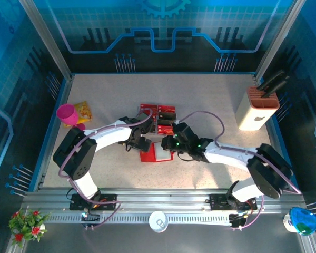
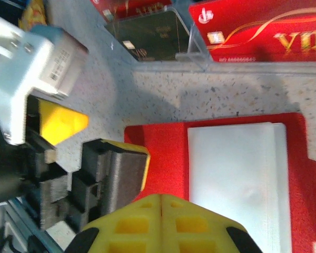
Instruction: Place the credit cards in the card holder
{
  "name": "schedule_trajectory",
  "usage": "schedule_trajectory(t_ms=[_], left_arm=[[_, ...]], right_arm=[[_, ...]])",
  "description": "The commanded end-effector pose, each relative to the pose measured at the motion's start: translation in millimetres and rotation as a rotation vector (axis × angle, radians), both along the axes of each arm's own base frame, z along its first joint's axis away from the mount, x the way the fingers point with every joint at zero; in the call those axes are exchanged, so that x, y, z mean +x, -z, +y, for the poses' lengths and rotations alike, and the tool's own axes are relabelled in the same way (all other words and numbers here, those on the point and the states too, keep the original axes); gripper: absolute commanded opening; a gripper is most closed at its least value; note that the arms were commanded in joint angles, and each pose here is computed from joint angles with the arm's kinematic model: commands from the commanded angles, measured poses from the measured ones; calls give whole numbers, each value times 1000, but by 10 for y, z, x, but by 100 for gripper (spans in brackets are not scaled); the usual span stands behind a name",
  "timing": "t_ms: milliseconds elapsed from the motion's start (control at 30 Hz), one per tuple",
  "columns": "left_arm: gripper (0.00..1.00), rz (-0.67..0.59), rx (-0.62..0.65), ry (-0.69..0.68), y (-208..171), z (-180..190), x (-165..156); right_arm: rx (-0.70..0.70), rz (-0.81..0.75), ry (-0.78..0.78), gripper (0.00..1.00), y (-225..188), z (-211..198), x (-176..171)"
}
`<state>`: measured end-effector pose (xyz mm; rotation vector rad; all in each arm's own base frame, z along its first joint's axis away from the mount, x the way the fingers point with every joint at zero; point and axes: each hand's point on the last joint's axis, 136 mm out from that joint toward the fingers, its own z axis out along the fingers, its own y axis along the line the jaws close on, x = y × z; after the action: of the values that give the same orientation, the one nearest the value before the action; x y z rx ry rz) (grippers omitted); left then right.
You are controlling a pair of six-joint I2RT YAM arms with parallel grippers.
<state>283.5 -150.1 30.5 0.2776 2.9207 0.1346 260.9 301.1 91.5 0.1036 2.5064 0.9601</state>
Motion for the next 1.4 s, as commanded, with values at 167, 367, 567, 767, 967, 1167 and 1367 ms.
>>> schedule_trajectory(t_ms=[167, 367, 567, 767, 967, 1167, 1367], left_arm=[[99, 30, -140, -103, -154, -102, 17], [99, 81, -245, -120, -209, -273, -87], [99, 116, -202, -116, -87, -185, -188], [99, 163, -158, -136, -5, -94, -164], [99, 223, -170, -148, 80, -68, -103], [99, 232, -192, -132, 79, -119, -72], [99, 223, -214, -122, 40, -162, -45]], right_arm=[[-80, 41, -62, 0, 350, -13, -9], [-111, 72, -36, 0, 511, -183, -2], [-137, 111, -28, 0, 680, -266, -74], [-169, 141, 28, 0, 794, -440, -164], [-190, 166, 121, 0, 862, -675, -278], [-160, 108, 82, 0, 641, -585, -286], [-74, 9, -53, 0, 265, -209, -181]])
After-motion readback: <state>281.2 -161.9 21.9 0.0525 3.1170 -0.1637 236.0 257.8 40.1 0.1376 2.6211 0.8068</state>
